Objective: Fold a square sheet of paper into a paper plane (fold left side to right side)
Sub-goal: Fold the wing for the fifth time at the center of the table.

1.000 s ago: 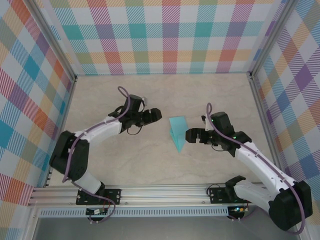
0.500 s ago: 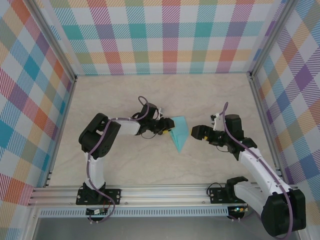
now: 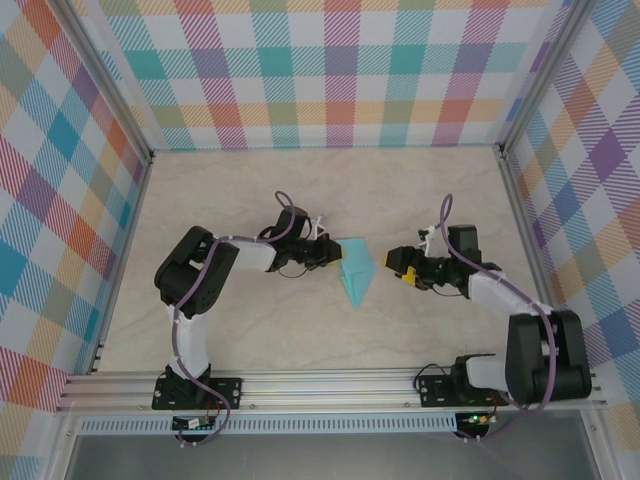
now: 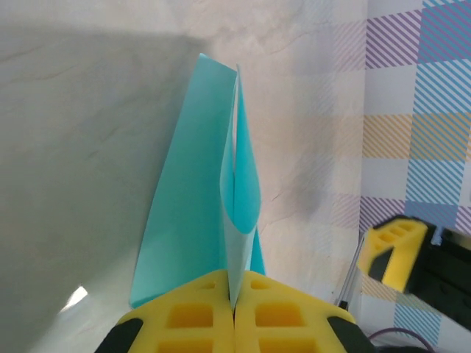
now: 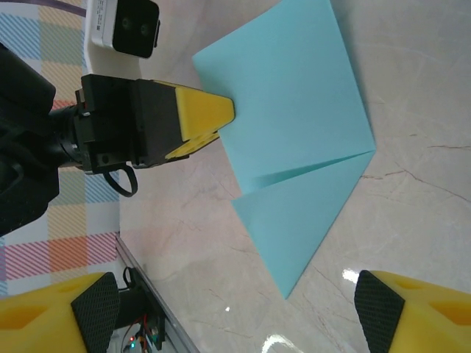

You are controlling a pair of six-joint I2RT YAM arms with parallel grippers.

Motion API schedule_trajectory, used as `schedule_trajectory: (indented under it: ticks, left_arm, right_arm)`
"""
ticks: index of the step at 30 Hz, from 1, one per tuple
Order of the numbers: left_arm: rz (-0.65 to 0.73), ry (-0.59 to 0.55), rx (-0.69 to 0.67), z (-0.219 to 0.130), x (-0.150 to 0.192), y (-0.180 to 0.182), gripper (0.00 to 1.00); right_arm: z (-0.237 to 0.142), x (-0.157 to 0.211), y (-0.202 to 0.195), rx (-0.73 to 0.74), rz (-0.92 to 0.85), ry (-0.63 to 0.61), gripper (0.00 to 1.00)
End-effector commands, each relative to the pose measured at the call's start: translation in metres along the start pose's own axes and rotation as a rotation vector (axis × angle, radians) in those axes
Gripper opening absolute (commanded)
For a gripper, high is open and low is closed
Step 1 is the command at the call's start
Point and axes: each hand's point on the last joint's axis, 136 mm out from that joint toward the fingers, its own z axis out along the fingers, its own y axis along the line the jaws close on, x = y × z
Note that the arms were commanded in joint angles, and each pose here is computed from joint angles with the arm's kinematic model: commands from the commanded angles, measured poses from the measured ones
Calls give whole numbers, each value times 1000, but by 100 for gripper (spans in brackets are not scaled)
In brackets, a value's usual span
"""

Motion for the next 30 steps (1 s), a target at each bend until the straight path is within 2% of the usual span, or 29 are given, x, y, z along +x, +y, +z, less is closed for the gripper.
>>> schedule_trajectory:
  ticks: [1,7,13,19,29,30]
  left_arm:
    - [97,-20,103,-26,-4,-17,3]
    - [168,14,195,-38,14,-26,2]
    - [246,28,242,-50,24,-40,0]
    - [259,31,238,-54,26,-42,0]
    - [232,37,218,-46,25,-31,0]
    - [227,38,213,-45,25,-29,0]
  right_arm:
    - [8,-20,23,-131,-123,28,84]
    - [44,-26,18,-156,-137,143,79]
    - [70,-34,12,-119,-155,166,78]
    - [87,-32,8,-122,-151,196,77]
    - [99,-17,10,-119,-142,237,54]
    - [101,-15,10,-115,-146,241,49]
